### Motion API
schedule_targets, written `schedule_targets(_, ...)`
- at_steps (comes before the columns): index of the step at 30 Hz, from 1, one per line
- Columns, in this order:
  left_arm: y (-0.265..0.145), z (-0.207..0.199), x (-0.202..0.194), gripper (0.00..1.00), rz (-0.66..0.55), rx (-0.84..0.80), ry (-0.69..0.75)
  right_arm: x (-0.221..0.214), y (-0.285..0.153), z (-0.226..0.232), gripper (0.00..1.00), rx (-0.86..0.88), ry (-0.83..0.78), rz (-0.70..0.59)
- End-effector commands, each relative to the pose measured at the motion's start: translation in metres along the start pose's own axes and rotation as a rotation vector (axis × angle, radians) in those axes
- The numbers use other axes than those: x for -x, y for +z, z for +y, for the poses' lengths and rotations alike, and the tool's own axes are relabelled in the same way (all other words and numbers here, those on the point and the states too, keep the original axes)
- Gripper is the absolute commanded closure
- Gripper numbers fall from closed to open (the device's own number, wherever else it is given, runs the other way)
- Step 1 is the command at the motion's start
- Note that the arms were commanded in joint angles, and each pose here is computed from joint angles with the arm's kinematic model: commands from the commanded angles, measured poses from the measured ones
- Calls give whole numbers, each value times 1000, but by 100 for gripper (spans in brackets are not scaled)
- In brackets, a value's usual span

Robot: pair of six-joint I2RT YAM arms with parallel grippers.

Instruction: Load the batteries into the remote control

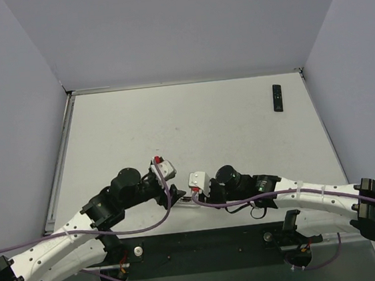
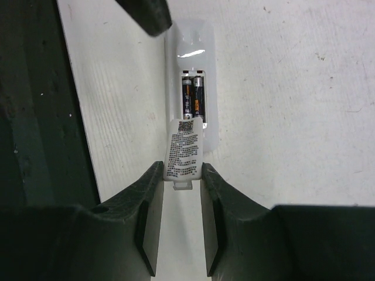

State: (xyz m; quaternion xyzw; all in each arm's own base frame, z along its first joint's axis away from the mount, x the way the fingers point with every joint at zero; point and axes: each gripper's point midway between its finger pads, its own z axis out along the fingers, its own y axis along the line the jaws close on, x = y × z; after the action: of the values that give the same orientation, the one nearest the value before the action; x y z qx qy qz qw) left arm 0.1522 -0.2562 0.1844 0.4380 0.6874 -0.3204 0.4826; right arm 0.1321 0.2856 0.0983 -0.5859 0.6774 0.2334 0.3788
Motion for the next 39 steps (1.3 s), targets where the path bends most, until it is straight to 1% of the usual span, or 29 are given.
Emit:
schedule_targets(1, -11, 37, -1, 21, -13, 312, -408, 17, 7, -9, 100, -60, 94, -134)
schedule_targets(2, -16, 50, -10, 21, -8, 413, -461, 22, 9, -10, 100, -63, 100, -162)
schedule_targets(3, -21, 54, -22, 21, 22, 462, -508, 19, 14, -9, 100, -53, 107, -155)
schedule_targets(4, -23, 56, -32, 22, 24, 500, -579, 17, 17, -5, 100, -34, 112, -156)
schedule_targets(5, -27, 63, -38, 22, 24, 548, -604, 21, 19, -4, 100, -29, 122, -175)
schedule_targets(8, -33, 70, -58, 25, 39, 623, -677, 22, 27, 0, 100, -1, 122, -190)
schedule_targets(12, -35, 77, -85, 28, 106, 682, -725, 21, 35, -1, 100, 7, 113, -173)
schedule_targets(18, -27, 81, -110, 35, 177, 688, -802, 22, 45, -1, 100, 16, 102, -161)
schedule_targets(22, -20, 78, -116, 39, 195, 660, -816, 20, 51, -4, 100, 14, 99, -148)
schedule_targets(32, -12, 74, -129, 40, 255, 636, -826, 26, 53, -7, 100, 12, 101, -155)
schedule_targets(39, -7, 72, -140, 40, 319, 638, -835, 25, 58, -9, 100, 6, 103, -148)
